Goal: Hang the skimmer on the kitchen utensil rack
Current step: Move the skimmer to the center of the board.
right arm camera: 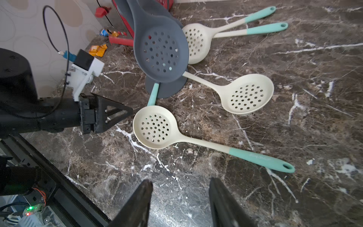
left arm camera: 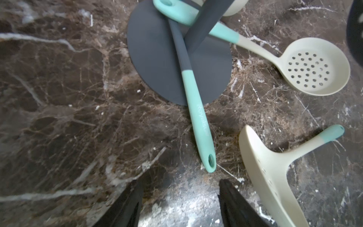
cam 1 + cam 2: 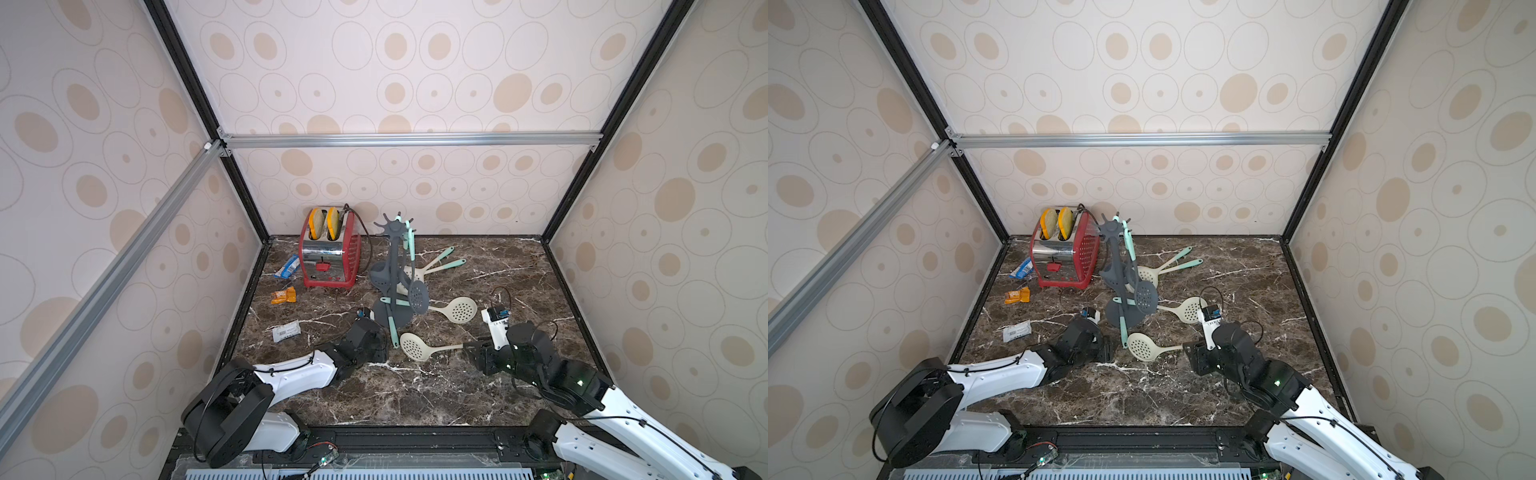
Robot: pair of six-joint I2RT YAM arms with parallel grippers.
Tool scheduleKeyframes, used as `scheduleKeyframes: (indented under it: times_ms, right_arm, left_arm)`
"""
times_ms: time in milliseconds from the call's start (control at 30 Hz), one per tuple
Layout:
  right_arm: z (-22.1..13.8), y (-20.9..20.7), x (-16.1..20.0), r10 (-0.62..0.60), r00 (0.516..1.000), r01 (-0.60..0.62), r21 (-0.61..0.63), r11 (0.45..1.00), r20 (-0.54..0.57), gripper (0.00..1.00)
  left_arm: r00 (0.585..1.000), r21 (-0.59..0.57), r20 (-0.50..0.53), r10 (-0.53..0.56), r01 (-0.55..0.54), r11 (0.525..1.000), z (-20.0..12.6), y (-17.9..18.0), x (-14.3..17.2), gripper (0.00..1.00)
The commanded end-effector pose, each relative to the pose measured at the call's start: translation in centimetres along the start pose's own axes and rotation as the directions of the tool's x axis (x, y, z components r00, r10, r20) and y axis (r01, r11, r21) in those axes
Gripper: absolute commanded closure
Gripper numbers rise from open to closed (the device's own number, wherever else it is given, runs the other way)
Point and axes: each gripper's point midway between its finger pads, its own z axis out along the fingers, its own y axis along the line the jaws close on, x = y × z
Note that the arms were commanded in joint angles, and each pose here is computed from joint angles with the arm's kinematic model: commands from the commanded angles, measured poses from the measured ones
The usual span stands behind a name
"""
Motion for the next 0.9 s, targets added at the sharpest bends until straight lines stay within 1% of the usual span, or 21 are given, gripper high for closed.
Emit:
scheduleKeyframes:
  times_ms: [0,167,400,600,733,867]
  right_arm:
    - [-0.6,-0.8,0.5,-0.018,1.000,0.019,0.040,0.999,-0.015,0.48]
    - [-1.2,-1.3,0.8,-0.007,1.000,0.007,0.053,0.999,-0.007,0.48]
    - [-2.4,-2.2,0.6,-0.025,1.000,0.025,0.092,0.995,0.007,0.48]
    - [-2.7,-2.6,1.0,-0.022,1.000,0.021,0.105,0.994,0.007,0.48]
    - [-2.7,-2.8,1.3,-0.021,1.000,0.021,0.114,0.993,0.000,0.48]
    - [-2.9,-3.0,1.4,-0.023,1.000,0.023,0.125,0.992,-0.002,0.48]
  left_arm:
    - [0.999,-0.006,0.042,0.025,-0.025,1.000,0.5,-1.1,-2.1,0.35]
    - [0.999,-0.043,0.006,0.041,-0.041,0.998,2.4,-1.2,-2.1,0.36]
    - [0.997,-0.123,-0.042,0.067,-0.072,0.990,4.1,-0.6,-1.8,0.37]
    - [0.990,-0.194,-0.083,0.116,-0.130,0.972,4.3,-0.5,-1.3,0.36]
    - [0.983,-0.275,-0.127,0.134,-0.165,0.947,4.5,0.5,-0.5,0.36]
    - [0.982,-0.330,-0.149,0.113,-0.158,0.931,4.4,1.9,0.5,0.38]
